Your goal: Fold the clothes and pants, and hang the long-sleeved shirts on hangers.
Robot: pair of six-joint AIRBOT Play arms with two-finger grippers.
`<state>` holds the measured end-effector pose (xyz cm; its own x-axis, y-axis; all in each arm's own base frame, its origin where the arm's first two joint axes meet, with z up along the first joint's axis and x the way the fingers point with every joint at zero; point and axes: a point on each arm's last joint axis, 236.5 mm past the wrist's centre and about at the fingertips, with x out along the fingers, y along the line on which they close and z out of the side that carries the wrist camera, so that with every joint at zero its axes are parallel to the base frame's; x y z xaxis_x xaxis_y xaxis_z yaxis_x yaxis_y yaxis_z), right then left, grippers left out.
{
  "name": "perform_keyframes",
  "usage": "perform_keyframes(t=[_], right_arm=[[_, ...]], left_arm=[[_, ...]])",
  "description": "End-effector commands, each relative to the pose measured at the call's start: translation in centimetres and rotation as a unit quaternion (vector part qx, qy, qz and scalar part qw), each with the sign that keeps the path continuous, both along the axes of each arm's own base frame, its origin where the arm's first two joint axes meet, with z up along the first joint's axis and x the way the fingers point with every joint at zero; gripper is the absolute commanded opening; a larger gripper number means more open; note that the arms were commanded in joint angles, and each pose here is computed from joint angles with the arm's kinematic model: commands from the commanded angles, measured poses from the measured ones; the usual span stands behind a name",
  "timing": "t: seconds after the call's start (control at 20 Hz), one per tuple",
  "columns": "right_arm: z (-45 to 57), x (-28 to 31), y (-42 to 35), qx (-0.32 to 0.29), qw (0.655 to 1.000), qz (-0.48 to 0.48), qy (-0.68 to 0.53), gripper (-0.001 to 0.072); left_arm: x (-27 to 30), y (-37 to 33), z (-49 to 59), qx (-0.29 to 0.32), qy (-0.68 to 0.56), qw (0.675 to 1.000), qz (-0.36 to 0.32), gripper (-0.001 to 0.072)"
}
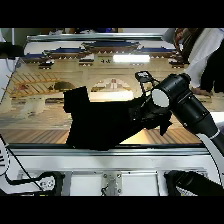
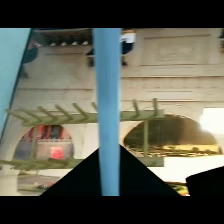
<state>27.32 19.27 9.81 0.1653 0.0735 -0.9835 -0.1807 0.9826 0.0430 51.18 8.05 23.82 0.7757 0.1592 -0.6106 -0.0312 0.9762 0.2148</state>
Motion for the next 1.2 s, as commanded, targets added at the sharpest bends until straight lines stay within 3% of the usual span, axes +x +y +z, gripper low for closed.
perform_keyframes(t=[0.0, 0.15, 0.25, 0.35, 0.6, 0.9, 1.15], right_arm=[[0.0, 0.0, 0.0, 0.0, 1.0, 0.0, 0.001, 0.0024], [0.0, 0.0, 0.0, 0.0, 1.0, 0.0, 0.001, 0.0024], [0.0, 0.0, 0.0, 0.0, 1.0, 0.0, 0.001, 0.0024], [0.0, 0.0, 0.0, 0.0, 1.0, 0.0, 0.001, 0.0025], [0.0, 0.0, 0.0, 0.0, 1.0, 0.0, 0.001, 0.0024], [-0.1, 0.0, 0.0, 0.0, 1.0, 0.0, 0.001, 0.0024], [-0.2, -0.1, 0.1, 0.0, 1.0, 0.0, 0.004, 0.0024]], left_arm=[[-3.3, -9.0, 0.7, 0.012, 0.04, 0.986, -0.16, 0.0021], [-7.9, -15.5, -1.4, 0.016, 0.114, 0.935, -0.335, 0.0021], [-11.4, -17.4, -2.9, 0.002, 0.167, 0.899, -0.406, 0.002], [-13.7, -16.6, -4.5, 0.001, 0.227, 0.883, -0.411, 0.0021], [-12.9, -13.6, -5.2, 0.01, 0.225, 0.89, -0.397, 0.002], [-15.4, -12.7, -6.5, 0.004, 0.165, 0.838, -0.52, 0.0019], [-18.4, -11.1, -9.4, 0.028, 0.155, 0.811, -0.563, 0.0019]])
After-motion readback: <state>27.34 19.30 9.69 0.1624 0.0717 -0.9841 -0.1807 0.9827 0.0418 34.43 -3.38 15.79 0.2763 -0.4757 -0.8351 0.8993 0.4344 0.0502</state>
